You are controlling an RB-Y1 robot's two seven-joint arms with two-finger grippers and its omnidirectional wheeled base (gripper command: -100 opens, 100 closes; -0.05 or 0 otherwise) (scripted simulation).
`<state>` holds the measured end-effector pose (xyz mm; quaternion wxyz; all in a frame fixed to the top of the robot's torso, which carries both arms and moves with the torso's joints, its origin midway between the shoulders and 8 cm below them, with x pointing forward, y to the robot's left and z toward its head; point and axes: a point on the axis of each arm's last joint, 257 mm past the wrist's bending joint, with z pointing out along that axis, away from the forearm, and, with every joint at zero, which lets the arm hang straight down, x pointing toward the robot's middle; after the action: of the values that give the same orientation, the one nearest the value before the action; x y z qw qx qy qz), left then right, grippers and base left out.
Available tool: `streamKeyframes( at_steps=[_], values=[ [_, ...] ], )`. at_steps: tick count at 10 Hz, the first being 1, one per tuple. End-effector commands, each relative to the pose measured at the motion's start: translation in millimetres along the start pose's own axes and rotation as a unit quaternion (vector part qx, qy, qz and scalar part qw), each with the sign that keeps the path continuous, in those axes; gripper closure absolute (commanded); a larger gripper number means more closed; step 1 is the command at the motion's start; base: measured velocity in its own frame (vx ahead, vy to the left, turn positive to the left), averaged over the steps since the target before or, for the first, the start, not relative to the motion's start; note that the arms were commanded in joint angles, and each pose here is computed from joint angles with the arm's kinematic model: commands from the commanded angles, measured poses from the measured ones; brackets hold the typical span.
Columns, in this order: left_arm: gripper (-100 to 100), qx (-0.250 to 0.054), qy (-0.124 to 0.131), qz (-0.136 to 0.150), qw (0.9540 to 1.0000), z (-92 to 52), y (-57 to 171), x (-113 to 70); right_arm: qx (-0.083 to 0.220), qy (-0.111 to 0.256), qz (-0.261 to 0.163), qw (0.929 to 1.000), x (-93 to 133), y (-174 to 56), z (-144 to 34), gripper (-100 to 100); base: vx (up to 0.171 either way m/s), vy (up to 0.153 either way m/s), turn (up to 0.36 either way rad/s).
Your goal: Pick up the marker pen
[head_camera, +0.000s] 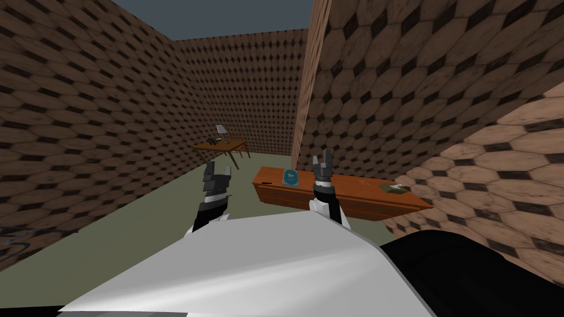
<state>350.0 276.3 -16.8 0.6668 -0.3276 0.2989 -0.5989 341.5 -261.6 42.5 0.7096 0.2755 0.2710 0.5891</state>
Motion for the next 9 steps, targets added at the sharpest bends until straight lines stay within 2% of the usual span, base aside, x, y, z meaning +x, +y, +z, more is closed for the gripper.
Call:
streamKeyframes(
  at_steps=[1, 5, 8, 9],
  values=[
    [-100, -0.013, 0.02, 0.004, 0.9997, 1.6, 12.7, 4.8, 0.0, 0.0, 0.0, 1.0, 0.0, 0.0, 0.0, 0, 0.0, 0.0, 0.0],
    [-100, -0.054, 0.049, 0.005, 0.9973, 8.1, 54.1, 11.7, 0.0, 0.0, 0.0, 1.0, 0.0, 0.0, 0.0, 0, -0.005, 0.015, -0.016],
    [-100, -0.093, 0.062, 0.003, 0.9937, 17.6, 93.8, 15.1, 0.0, 0.0, 0.0, 1.0, 0.0, 0.0, 0.0, 0, -0.004, 0.021, -0.026],
    [-100, -0.098, 0.061, 0.003, 0.9933, 15.4, 98.5, 14.3, 0.0, 0.0, 0.0, 1.0, 0.0, 0.0, 0.0, 0, -0.001, 0.013, -0.014]
  ],
)
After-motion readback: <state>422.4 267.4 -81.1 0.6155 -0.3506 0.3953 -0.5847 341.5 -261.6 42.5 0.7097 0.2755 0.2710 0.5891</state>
